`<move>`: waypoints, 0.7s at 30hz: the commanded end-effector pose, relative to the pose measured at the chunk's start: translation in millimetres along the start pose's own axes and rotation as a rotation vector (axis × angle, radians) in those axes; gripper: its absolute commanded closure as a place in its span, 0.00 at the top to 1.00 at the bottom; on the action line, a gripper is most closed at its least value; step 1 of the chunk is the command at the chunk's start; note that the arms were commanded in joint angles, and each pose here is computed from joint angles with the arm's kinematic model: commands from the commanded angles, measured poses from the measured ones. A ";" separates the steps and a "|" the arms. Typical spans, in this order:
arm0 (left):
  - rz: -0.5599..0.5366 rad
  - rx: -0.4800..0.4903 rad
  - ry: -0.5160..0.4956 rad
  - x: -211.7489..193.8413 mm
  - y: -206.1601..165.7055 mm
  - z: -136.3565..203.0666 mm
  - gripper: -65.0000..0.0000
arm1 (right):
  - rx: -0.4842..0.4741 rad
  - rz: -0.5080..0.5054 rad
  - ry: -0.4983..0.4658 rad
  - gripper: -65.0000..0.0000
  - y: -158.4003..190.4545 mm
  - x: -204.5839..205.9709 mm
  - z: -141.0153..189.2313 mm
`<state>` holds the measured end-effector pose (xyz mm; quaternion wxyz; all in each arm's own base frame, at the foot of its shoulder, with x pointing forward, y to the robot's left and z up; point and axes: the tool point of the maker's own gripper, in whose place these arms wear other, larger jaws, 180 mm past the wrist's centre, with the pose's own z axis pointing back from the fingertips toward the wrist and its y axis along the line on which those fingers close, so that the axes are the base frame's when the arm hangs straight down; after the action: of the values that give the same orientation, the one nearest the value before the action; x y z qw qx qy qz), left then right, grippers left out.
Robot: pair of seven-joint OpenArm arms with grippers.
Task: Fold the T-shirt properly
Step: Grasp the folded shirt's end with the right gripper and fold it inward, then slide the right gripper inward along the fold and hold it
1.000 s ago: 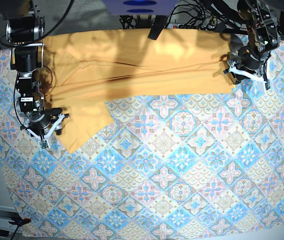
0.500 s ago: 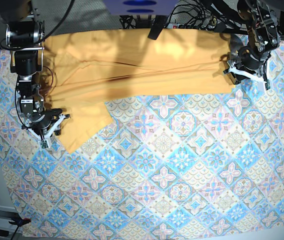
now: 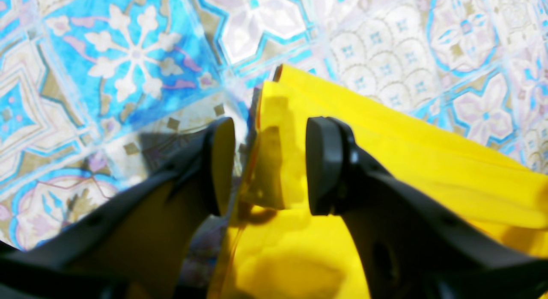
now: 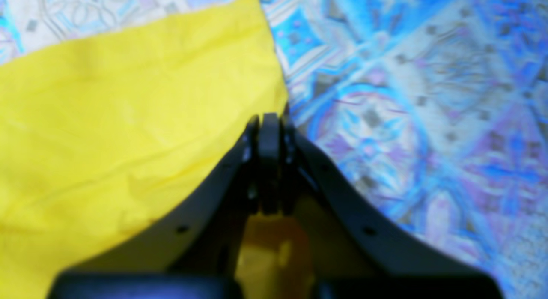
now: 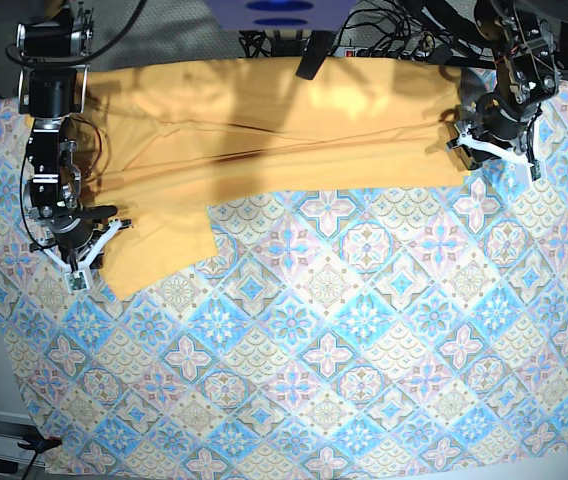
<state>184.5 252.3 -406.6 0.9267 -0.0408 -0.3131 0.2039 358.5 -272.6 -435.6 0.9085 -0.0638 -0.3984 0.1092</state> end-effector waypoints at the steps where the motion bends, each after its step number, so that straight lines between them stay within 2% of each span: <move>1: -0.013 -0.006 -0.035 10.6 -1.3 3.4 0.41 | -0.034 0.009 -0.075 0.00 -16.2 25.9 8.8; 5: -0.013 -0.007 -0.036 11.2 -1.6 3.2 0.41 | -0.070 0.022 -0.115 0.00 -23.7 28.2 36.6; 17: -0.012 -0.013 -0.049 16.9 -4.1 1.8 0.41 | -0.192 0.040 -0.040 0.00 -55.5 -26.0 114.0; 21: -0.011 -0.018 -0.062 22.8 -6.6 0.2 0.41 | -0.174 -0.018 -0.019 0.00 -53.7 -47.9 132.7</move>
<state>198.7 252.7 -399.7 0.9209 -0.0440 -0.3297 0.2031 229.3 -326.1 -383.9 0.9074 -0.1259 -0.3962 0.0614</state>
